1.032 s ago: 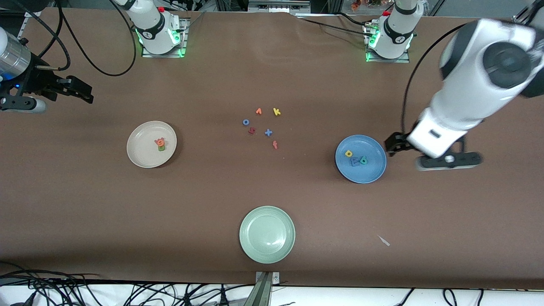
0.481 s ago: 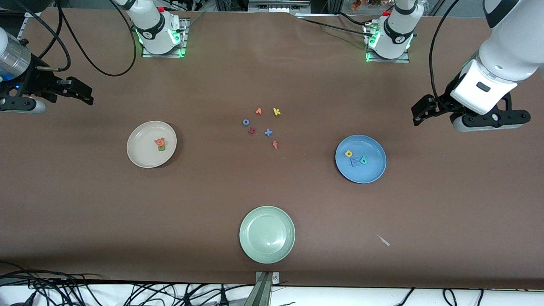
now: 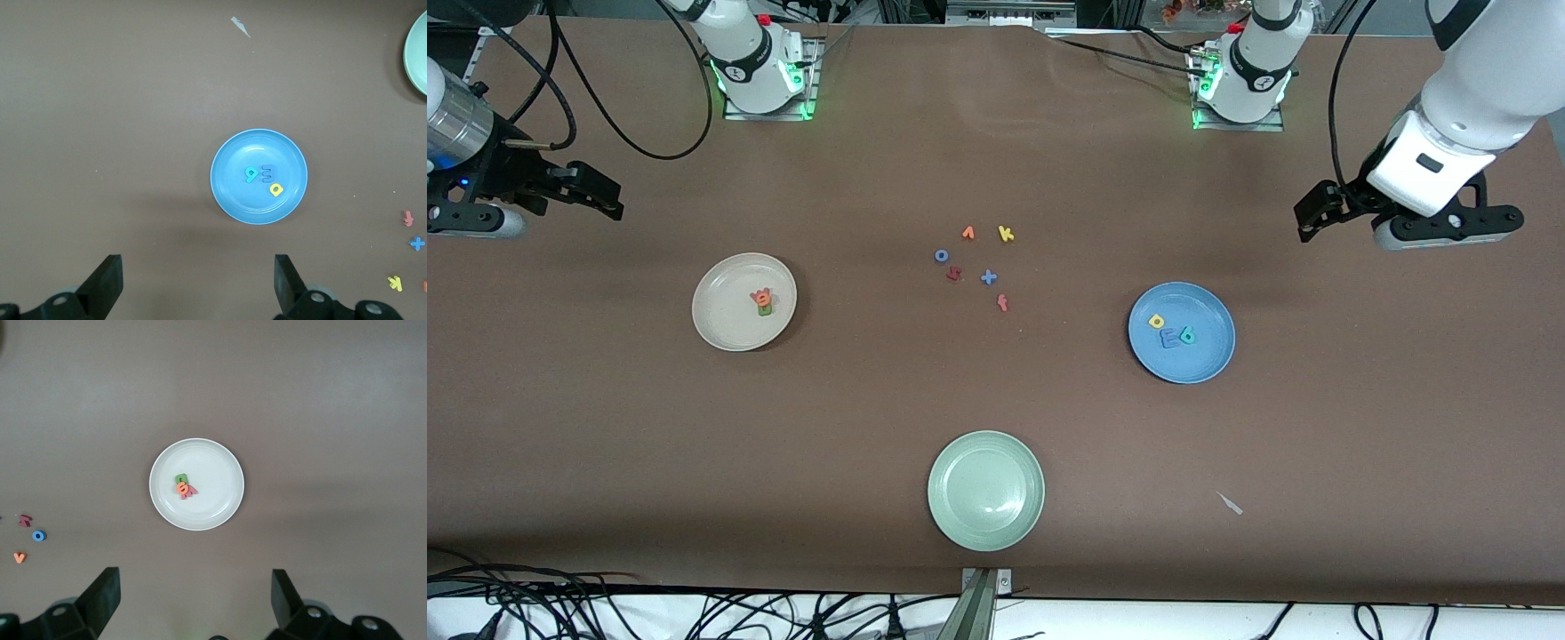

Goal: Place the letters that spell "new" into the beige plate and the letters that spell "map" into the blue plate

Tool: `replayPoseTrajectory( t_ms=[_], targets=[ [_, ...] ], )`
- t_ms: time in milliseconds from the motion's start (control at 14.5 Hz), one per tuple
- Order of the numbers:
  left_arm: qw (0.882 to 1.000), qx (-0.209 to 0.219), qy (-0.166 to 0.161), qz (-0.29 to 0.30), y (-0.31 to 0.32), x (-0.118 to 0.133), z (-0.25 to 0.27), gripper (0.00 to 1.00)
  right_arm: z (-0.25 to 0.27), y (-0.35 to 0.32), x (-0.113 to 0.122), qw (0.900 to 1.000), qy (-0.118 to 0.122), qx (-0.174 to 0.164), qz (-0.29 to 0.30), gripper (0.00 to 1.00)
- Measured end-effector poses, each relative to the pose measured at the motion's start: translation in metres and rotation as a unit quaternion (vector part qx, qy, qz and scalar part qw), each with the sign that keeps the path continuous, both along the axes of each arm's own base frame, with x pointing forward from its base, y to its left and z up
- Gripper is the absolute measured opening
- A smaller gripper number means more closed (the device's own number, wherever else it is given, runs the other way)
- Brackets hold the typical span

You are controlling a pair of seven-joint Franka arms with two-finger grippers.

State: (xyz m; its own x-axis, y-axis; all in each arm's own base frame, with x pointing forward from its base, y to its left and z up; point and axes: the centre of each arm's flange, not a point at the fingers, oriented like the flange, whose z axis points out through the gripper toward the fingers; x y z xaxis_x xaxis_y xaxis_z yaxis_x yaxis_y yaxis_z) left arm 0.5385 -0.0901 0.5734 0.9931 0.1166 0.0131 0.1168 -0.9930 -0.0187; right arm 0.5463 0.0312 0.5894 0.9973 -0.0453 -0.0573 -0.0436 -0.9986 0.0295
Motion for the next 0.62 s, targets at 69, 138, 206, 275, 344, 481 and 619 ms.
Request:
replayPoseTrajectory(
  t_ms=[69, 138, 206, 275, 344, 481, 619],
  targets=[
    [1.000, 0.000, 0.001, 0.002, 0.0020, 0.0002, 0.0032, 1.00, 0.0000, 0.0000, 0.0000, 1.000, 0.000, 0.000, 0.000, 1.00],
    [1.000, 0.000, 0.003, 0.002, 0.0026, 0.0005, 0.0057, 1.00, 0.0000, 0.0000, 0.0001, 1.000, 0.000, 0.000, 0.000, 1.00],
    [1.000, 0.000, 0.005, 0.002, 0.0027, 0.0012, 0.0065, 1.00, 0.0001, 0.0000, 0.0001, 1.000, 0.000, 0.000, 0.000, 1.00],
    [1.000, 0.001, 0.008, 0.002, 0.0027, 0.0018, 0.0062, 1.00, 0.0000, 0.0001, 0.0001, 1.000, 0.000, 0.000, 0.000, 1.00],
    [1.000, 0.001, 0.010, 0.002, 0.0026, 0.0023, 0.0053, 1.00, 0.0001, 0.0001, 0.0001, 1.000, 0.000, 0.000, 0.000, 1.00],
    [1.000, 0.001, 0.012, 0.001, 0.0011, 0.0036, 0.0038, 1.00, 0.0000, 0.0001, 0.0001, 1.000, 0.000, 0.000, 0.000, 1.00],
    [1.000, 0.001, 0.013, -0.003, -0.0028, 0.0039, 0.0031, 1.00, 0.0000, 0.0001, 0.0001, 1.000, 0.000, 0.000, 0.000, 1.00]
  ],
)
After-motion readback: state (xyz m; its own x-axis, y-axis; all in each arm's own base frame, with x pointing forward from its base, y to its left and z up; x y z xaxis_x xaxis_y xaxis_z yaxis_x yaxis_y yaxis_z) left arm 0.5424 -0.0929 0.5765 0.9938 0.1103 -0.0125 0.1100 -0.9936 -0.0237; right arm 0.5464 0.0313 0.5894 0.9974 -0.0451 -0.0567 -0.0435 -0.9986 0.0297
